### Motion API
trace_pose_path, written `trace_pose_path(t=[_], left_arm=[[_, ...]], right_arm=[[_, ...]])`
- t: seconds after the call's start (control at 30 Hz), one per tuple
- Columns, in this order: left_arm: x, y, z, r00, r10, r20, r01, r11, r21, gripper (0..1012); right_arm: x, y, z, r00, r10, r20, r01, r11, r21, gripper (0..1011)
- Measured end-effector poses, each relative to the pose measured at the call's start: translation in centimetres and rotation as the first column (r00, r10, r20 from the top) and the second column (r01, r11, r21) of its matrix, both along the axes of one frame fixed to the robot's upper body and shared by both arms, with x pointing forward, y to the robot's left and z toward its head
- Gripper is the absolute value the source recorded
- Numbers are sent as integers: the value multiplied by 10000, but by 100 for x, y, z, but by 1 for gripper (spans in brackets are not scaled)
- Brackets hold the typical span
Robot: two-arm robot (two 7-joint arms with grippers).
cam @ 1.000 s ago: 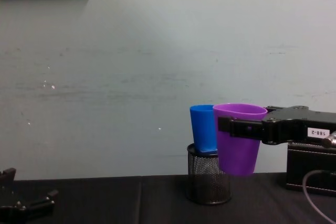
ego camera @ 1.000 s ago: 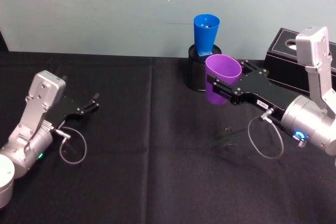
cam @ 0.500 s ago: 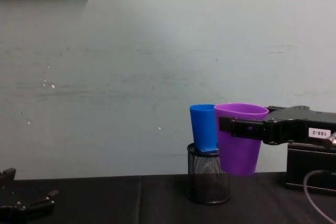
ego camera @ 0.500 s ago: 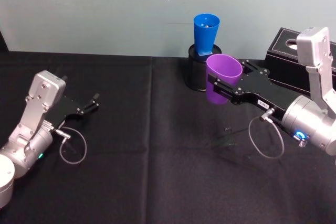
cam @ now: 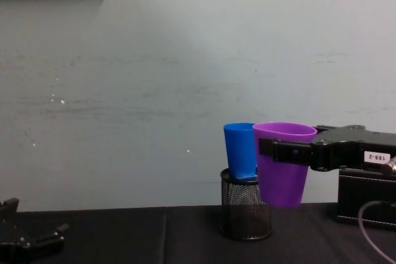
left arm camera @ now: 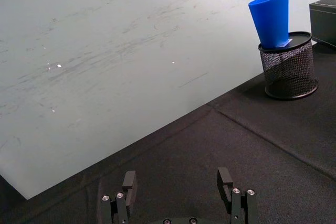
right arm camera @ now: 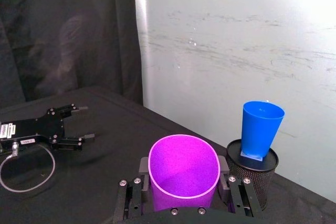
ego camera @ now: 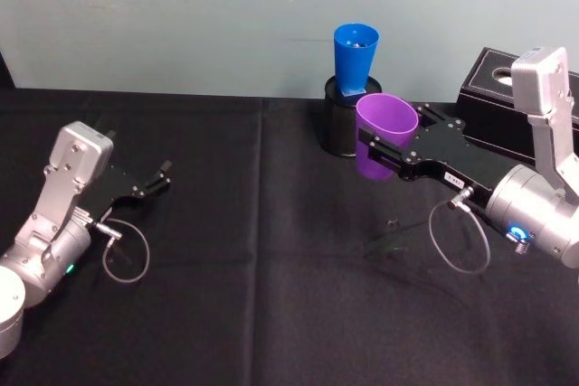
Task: Pick up one cup with a gripper and tap it against the other cup.
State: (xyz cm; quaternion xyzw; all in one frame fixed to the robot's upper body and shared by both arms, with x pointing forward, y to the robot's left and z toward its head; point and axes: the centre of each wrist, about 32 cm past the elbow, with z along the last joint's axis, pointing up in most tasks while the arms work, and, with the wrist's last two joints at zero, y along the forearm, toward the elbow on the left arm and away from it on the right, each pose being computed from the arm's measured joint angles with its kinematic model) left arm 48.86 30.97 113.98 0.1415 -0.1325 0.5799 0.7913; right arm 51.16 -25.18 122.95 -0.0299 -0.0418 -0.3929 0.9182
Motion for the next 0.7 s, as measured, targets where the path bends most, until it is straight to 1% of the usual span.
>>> trace_pose_path(t=[0.7], left_arm=[[0,0,0,10000,0,1,0,10000,0,1005]], right_arm=[[0,0,0,10000,11,3,-11,10000,2,733]])
